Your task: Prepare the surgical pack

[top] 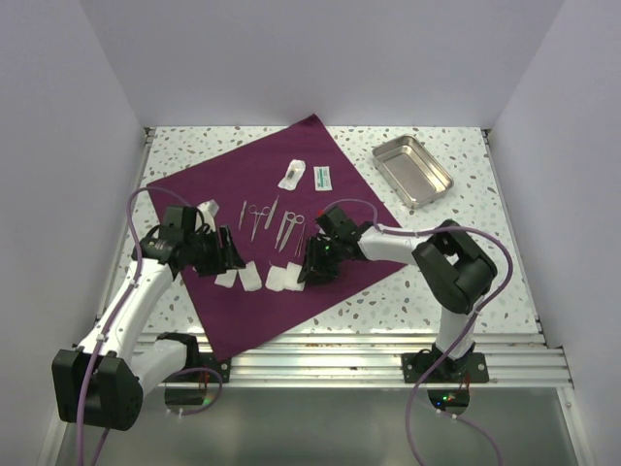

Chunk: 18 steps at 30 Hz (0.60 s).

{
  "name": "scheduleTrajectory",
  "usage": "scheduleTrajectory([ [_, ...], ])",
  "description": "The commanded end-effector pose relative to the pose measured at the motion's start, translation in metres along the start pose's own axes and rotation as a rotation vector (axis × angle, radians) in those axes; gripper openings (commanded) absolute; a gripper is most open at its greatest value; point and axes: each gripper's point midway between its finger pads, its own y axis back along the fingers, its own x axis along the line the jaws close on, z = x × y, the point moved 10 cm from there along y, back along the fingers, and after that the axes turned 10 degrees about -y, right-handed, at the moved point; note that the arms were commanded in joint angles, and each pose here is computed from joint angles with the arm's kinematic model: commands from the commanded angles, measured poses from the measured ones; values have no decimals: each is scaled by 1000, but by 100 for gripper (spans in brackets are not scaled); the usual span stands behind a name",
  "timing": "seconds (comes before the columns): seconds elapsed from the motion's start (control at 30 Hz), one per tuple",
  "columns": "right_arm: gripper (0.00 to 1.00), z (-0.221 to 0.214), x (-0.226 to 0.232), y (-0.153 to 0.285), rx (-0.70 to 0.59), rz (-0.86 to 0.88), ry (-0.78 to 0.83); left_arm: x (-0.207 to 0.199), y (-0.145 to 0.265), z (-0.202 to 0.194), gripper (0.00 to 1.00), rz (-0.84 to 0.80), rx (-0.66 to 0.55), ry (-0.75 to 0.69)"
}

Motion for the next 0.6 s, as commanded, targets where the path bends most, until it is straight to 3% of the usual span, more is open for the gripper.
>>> scheduleTrajectory([
  [0.0,39,1,1,2,-19,3,27,0,0,4,61,-25,-25,-31],
  [0.57,24,9,8,-4,-40,-25,3,0,1,1,61,-20,-26,-26],
])
